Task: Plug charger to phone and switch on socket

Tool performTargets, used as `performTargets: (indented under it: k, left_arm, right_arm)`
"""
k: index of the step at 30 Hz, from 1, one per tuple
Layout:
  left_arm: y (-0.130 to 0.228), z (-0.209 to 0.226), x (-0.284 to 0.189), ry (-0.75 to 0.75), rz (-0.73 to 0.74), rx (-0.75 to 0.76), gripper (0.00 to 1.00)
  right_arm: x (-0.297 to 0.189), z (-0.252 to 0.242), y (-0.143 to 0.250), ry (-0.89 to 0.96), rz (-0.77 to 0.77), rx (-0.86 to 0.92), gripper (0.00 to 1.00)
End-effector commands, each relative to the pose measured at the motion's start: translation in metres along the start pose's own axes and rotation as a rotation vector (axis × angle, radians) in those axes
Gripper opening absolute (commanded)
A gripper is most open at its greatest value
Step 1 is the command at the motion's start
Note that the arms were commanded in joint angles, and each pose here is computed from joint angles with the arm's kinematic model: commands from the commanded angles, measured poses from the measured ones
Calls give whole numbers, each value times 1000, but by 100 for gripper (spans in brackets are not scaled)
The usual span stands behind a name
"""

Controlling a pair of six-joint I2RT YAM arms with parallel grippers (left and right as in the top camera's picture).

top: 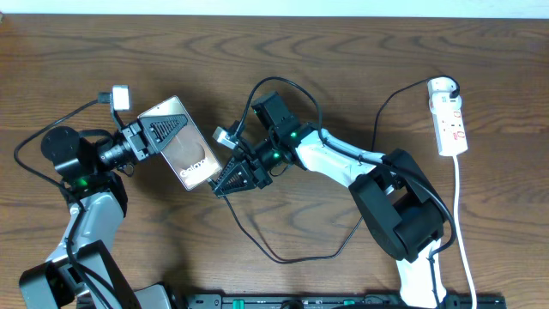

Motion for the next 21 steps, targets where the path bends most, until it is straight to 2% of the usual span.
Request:
performTargets:
  k: [1,21]
  left_arm:
    - [2,-6,0,12,20,16,7]
    - [-1,-4,1,3,1,4,7]
  right_arm:
    - [1,0,2,-20,-1,6,7]
    - [1,0,2,-20,-1,11,7]
Point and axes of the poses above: each gripper's point midway between its finger pads, its own x axis out along the fingers, its own z axis along the line the jaws close on, y = z × x, the point moved 4 cm from there along -x, back along the fingers, and after that the axes turned 4 degrees about -x, right-handed, at the moved point
